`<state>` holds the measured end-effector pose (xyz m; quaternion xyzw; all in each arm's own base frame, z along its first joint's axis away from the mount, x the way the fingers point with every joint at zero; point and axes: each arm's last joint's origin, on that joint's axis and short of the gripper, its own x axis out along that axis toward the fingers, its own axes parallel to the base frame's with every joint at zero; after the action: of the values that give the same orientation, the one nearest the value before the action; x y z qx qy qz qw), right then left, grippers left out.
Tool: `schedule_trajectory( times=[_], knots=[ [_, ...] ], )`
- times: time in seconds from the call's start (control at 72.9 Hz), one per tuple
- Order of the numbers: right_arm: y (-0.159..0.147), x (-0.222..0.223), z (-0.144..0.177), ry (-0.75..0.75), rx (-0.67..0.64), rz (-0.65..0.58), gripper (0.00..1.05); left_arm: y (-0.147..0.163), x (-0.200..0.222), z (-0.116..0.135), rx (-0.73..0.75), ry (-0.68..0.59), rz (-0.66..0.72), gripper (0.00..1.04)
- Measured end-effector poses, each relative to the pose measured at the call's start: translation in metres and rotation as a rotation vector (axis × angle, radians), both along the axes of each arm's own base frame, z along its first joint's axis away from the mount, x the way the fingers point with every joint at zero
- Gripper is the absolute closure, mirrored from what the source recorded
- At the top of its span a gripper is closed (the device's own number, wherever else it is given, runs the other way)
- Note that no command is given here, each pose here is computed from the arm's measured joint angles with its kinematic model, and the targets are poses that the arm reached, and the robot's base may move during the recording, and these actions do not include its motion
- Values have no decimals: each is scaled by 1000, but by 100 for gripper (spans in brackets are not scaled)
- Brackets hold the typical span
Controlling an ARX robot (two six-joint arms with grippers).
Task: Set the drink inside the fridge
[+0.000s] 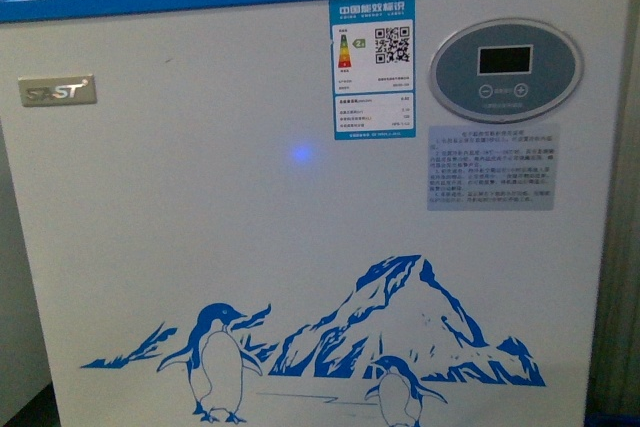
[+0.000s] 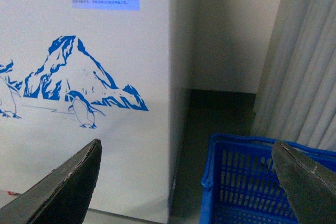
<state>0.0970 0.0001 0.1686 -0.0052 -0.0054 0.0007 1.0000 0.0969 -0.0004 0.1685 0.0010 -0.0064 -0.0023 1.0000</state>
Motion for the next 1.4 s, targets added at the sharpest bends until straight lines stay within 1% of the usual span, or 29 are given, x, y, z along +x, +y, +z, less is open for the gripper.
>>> schedule_trajectory(
  times=[0.082,0.11,0.123,0.137,0.165,0.178,0.22,0.233,0.274,0.316,0.343,0.384,0.425,0.48,0.521,0.549,0.645,0.727,0.851,0.974,1.139,1.4],
  knots=[
    [0,0,0,2,0,0,8,0,0,0,0,0,2,8],
    [-1,1,-2,56,31,-42,8,0,0,0,0,0,1,8],
    [-1,1,-2,89,41,-69,8,0,0,0,0,0,0,8],
    [-2,1,-1,175,67,-116,8,0,0,0,0,0,0,8],
    [-5,2,0,265,91,-186,8,0,0,0,0,1,1,8],
    [-8,4,0,361,102,-261,8,0,0,0,0,1,0,8],
    [-15,7,-2,479,129,-350,8,0,0,0,0,0,0,8],
    [-19,11,-4,540,149,-395,8,0,0,0,0,0,1,8],
    [-30,20,-10,625,198,-463,8,0,0,0,0,0,1,8],
    [-39,26,-15,668,232,-517,8,0,0,0,0,0,1,8],
    [-49,33,-20,698,258,-570,8,0,0,0,0,0,1,8],
    [-73,51,-31,738,300,-669,8,0,0,0,0,0,1,8],
    [-87,66,-42,760,320,-707,8,0,0,0,0,0,0,8],
    [-101,82,-54,781,339,-728,8,0,0,0,0,0,0,8],
    [-113,98,-73,821,365,-736,8,0,0,0,0,0,0,8],
    [-116,103,-81,840,379,-729,8,0,0,0,0,0,1,8],
    [-128,123,-124,927,447,-720,8,0,0,0,0,0,0,8],
    [-132,135,-157,967,500,-711,8,0,0,0,0,0,1,8],
    [-136,162,-214,1001,572,-729,8,0,0,0,0,0,1,8],
    [-134,178,-257,1056,594,-760,8,0,0,0,0,0,1,8],
    [-135,186,-290,1104,589,-796,8,0,0,0,0,0,1,8],
    [-139,206,-323,1124,591,-808,8,0,0,0,0,0,1,8]
  ],
)
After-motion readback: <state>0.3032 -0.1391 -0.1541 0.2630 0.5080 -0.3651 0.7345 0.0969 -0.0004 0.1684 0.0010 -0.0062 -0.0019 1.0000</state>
